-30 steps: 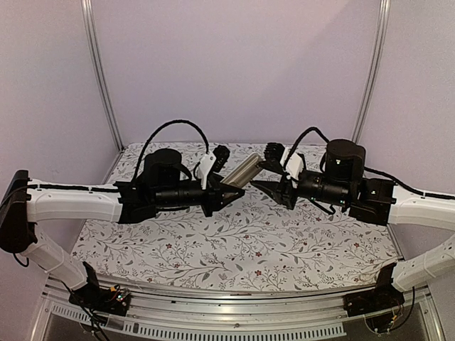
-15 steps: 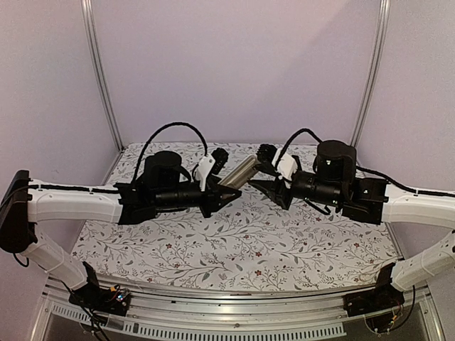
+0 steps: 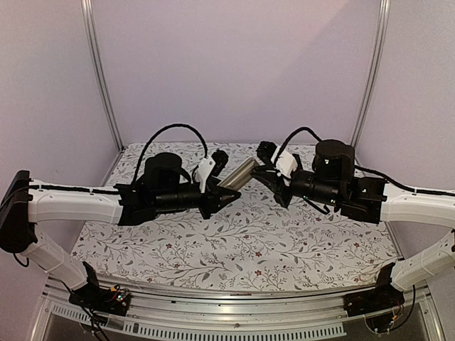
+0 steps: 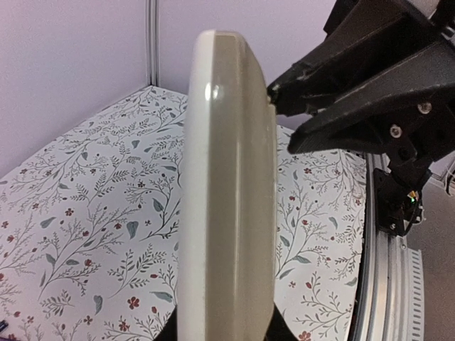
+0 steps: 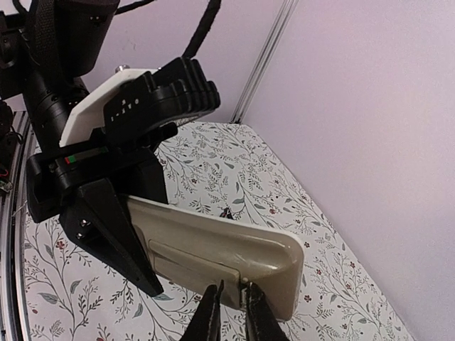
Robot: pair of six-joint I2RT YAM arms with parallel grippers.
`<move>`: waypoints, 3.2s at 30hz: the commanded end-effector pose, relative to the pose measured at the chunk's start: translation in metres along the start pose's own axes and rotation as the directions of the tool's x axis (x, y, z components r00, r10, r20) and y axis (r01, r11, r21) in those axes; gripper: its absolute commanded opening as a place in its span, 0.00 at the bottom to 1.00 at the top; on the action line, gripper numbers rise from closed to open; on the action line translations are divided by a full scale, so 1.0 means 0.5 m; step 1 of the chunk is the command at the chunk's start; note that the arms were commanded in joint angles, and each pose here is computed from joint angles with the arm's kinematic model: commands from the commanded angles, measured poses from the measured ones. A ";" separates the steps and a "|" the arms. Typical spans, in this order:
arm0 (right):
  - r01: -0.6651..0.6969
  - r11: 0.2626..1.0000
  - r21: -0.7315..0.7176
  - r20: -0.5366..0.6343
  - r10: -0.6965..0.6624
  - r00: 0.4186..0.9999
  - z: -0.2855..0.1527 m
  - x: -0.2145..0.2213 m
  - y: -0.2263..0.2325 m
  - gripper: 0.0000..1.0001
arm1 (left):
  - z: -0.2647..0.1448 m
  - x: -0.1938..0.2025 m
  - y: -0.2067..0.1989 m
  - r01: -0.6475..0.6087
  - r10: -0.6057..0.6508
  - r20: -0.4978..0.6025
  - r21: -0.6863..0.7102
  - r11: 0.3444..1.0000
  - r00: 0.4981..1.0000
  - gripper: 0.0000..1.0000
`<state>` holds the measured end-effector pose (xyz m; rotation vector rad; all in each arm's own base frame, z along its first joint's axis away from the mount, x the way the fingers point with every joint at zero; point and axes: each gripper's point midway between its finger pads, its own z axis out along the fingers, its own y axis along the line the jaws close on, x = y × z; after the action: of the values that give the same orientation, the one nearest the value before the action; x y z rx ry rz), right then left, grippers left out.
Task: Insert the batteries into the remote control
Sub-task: Remove the battery cover from the remote control, then pass from the left arm to the right
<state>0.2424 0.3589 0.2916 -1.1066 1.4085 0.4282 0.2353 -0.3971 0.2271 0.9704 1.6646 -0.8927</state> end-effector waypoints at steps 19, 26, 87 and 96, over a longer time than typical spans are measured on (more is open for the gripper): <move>-0.048 0.999 -0.001 -0.018 0.048 0.999 0.026 0.011 0.007 0.00 | -0.007 -0.056 -0.035 -0.020 0.018 0.087 0.023 1.000 0.996 0.12; -0.056 0.993 -0.105 0.015 0.058 0.998 0.011 -0.003 0.049 0.00 | -0.018 -0.020 0.105 0.068 -0.064 0.026 -0.198 0.978 0.998 0.12; 0.902 0.409 -0.137 0.010 -0.910 0.414 0.062 0.048 0.069 0.49 | -0.015 0.065 -0.011 0.053 -0.010 -0.223 0.189 0.980 0.975 0.15; 0.854 0.497 -0.156 -0.012 -0.865 0.501 0.066 0.052 0.071 0.29 | -0.024 0.063 0.008 0.036 -0.008 -0.215 0.125 0.991 0.977 0.58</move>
<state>0.2361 0.3876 0.2384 -1.8698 0.6485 -0.3361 0.2197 -0.3820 0.1913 1.2091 1.8371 -0.9872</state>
